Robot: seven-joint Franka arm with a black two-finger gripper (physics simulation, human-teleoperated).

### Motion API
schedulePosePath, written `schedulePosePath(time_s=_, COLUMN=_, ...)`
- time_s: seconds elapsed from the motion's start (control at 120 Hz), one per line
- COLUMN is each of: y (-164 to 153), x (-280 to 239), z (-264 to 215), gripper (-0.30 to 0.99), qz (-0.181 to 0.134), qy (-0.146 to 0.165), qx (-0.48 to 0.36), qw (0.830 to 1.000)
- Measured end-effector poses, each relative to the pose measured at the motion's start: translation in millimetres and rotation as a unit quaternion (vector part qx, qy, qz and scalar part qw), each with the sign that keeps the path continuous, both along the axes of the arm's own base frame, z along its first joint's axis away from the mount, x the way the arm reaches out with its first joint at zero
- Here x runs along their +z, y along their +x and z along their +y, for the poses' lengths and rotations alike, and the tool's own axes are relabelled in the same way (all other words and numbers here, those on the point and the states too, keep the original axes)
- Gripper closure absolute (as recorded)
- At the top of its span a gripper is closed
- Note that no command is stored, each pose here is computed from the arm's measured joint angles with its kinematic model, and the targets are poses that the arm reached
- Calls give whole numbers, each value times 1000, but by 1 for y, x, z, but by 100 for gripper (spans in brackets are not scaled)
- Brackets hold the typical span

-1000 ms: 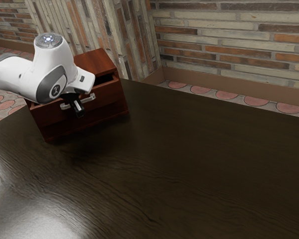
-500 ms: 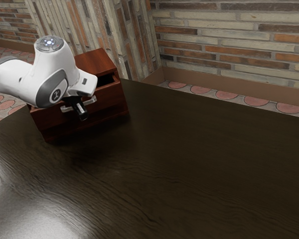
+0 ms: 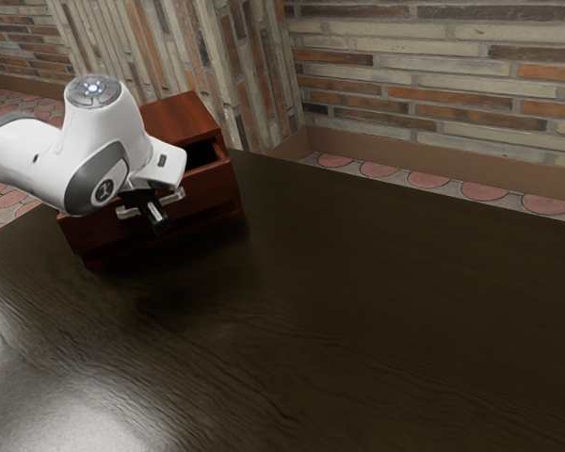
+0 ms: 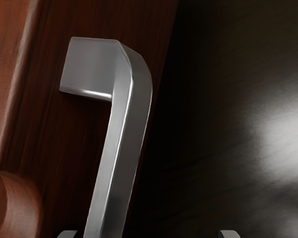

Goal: Pull the drawer handle with one arm to open the drawer

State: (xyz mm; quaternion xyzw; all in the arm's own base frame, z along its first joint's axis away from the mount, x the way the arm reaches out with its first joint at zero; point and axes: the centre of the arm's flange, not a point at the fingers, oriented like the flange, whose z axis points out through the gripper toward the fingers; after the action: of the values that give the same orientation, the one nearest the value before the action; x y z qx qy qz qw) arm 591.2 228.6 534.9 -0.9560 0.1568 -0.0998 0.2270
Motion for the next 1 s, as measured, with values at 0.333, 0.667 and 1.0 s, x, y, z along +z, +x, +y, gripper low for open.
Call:
schedulePosePath(time_s=0.333, y=-6, x=1, z=-8, gripper=37, qz=-12, qy=-1, qx=7, qw=1000)
schedulePosePath(time_s=0.667, y=-10, x=5, z=-14, gripper=40, qz=-19, qy=-2, qx=14, qw=1000)
schedulePosePath(time_s=1.0, y=-17, x=4, z=-26, gripper=37, qz=-21, qy=-4, qx=16, qw=1000)
